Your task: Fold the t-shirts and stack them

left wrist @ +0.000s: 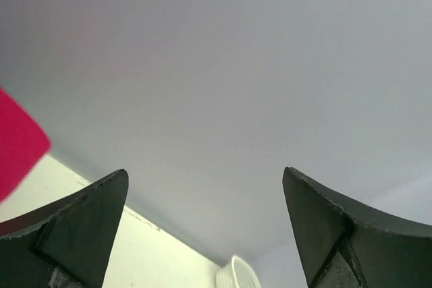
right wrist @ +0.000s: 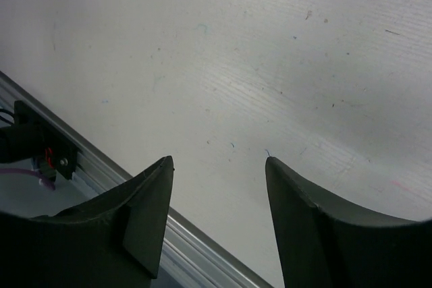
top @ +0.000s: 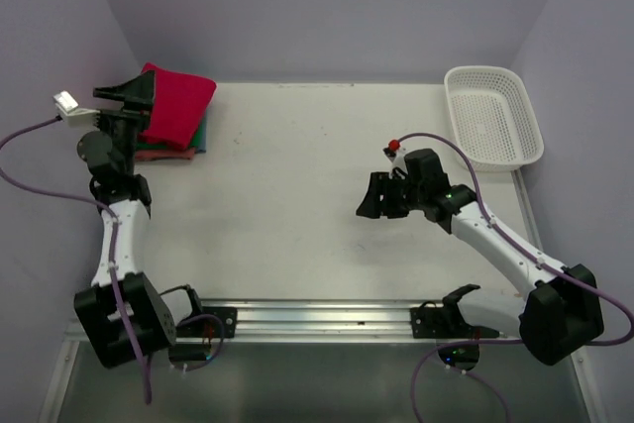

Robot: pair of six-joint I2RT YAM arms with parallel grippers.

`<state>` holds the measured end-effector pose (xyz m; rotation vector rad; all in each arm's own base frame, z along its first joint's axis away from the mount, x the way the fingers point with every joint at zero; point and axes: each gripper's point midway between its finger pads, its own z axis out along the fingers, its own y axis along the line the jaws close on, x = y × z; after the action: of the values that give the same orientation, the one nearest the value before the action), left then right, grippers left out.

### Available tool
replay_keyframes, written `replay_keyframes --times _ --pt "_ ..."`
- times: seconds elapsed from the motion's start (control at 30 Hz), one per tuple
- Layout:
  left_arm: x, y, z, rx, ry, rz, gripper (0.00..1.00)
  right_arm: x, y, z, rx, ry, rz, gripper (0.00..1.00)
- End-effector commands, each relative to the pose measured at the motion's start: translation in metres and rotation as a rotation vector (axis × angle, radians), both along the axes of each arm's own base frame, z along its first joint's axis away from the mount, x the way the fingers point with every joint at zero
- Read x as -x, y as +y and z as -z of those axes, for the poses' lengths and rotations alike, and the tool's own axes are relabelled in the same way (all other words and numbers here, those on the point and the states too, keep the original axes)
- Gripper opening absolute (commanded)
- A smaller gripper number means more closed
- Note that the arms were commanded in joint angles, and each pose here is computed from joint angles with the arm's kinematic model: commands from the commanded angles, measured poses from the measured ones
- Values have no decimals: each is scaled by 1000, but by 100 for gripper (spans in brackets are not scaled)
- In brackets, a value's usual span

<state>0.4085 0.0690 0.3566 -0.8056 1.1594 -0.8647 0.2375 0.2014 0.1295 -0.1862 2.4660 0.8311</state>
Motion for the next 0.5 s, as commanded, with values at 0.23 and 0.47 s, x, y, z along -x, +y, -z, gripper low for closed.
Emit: replay_keyframes --times 0.23,0.47 --pt "99 -152 96 -361 158 530 100 5 -6 -25 -5 -115 -19 83" --pt "165 -187 149 -437 179 756 100 11 -4 -20 -46 -106 8 99"
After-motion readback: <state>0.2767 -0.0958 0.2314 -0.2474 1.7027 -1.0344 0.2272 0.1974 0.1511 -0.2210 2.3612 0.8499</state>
